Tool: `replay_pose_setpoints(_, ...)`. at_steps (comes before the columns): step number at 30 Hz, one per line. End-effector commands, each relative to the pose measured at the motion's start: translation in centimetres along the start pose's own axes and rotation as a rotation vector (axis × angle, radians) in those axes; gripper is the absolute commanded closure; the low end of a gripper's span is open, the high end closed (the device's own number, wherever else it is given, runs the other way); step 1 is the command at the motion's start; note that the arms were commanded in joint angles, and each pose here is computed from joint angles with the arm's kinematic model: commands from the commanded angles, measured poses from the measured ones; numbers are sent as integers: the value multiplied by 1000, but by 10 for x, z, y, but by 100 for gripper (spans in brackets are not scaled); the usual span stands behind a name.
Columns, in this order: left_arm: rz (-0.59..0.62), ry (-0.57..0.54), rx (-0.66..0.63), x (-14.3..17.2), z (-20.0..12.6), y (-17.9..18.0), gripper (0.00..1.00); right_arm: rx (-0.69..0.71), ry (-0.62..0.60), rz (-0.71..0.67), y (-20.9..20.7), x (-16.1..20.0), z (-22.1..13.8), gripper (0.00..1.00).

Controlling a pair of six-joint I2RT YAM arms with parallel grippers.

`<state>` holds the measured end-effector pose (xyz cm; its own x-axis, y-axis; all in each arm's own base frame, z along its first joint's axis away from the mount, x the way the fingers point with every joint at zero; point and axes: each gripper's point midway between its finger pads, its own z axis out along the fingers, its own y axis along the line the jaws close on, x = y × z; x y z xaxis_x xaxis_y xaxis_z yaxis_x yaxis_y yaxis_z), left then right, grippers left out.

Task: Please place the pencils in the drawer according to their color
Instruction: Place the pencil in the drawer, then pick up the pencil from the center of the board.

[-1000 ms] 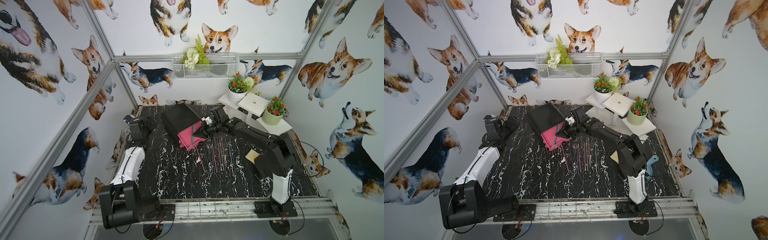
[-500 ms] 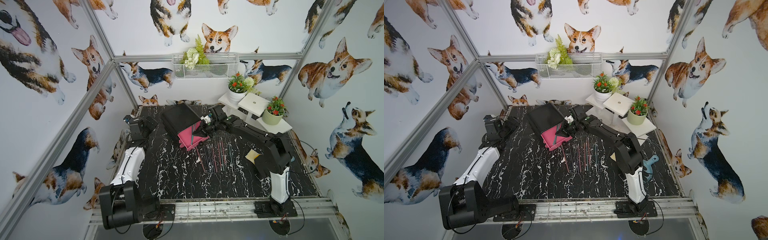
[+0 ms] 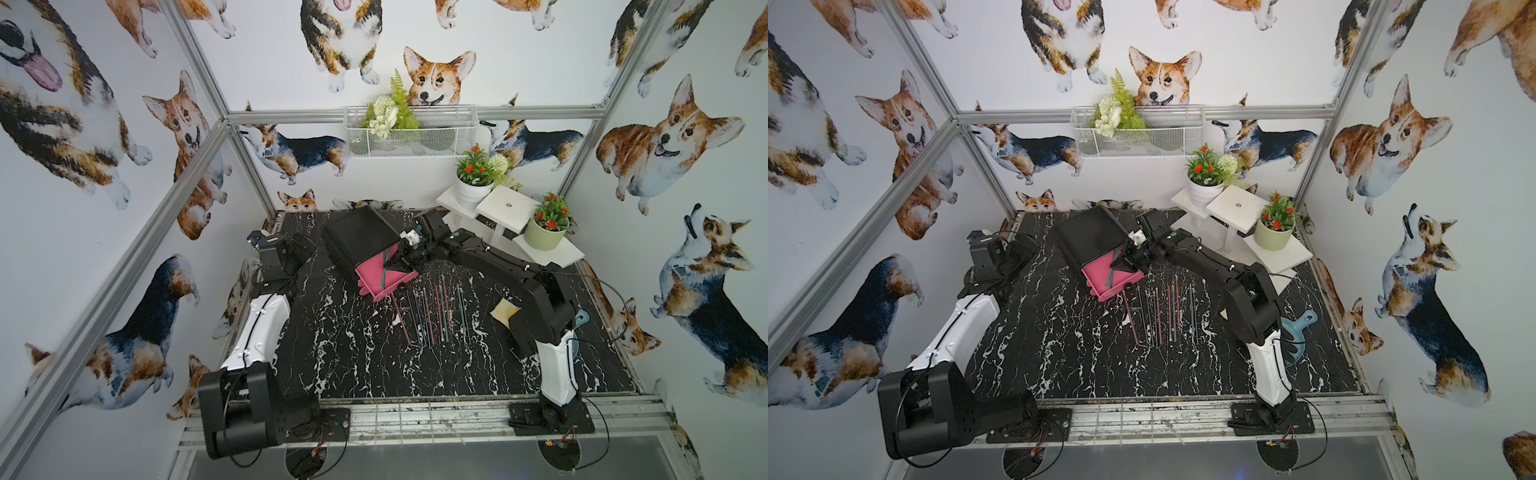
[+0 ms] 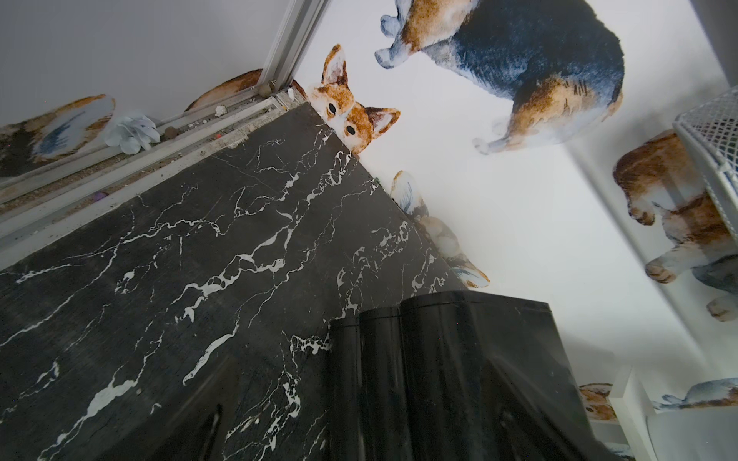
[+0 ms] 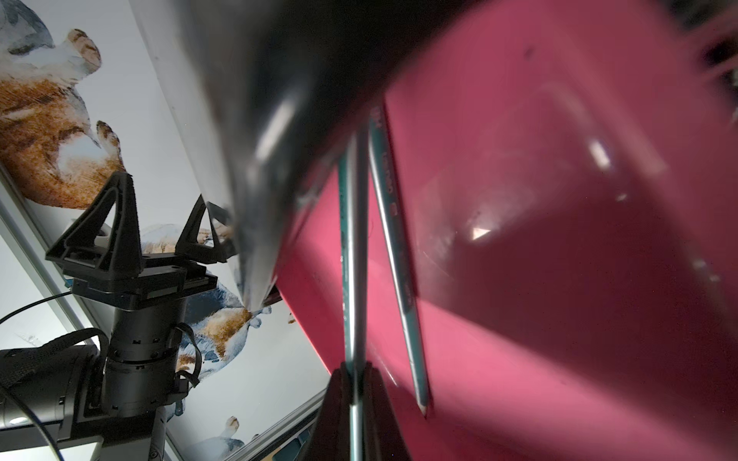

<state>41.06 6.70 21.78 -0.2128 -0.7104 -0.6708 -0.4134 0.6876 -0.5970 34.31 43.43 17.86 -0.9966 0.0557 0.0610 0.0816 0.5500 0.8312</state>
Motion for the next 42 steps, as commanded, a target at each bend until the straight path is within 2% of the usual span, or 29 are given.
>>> replay_pose_setpoints(1, 7, -24, 23, -6, -2, -6, 0, -7, -8, -4, 4, -3, 0, 99)
replay_pose_setpoints(4, 6, -24, 23, -6, -1, -6, 0, -11, -12, -9, 6, -4, 1, 89)
replay_pose_setpoints(13, 7, -30, 21, -8, -3, -6, 0, 6, -25, -29, 10, -1, -8, 74)
replay_pose_setpoints(22, 7, -33, 21, -9, -4, -6, 0, 52, -53, -74, 9, 3, -23, 75)
replay_pose_setpoints(30, 5, -38, 23, -10, -6, -7, 0, 293, -156, -178, -22, 21, -80, 76)
replay_pose_setpoints(34, 3, -44, 21, -12, -8, -7, 0, 497, -203, -186, -73, 35, -111, 75)
replay_pose_setpoints(38, 3, -52, 17, -13, -10, -6, 0, 688, -187, -178, -129, 56, -133, 75)
replay_pose_setpoints(42, -1, -58, 17, -15, -10, -6, 0, 799, -163, -182, -166, 68, -143, 74)
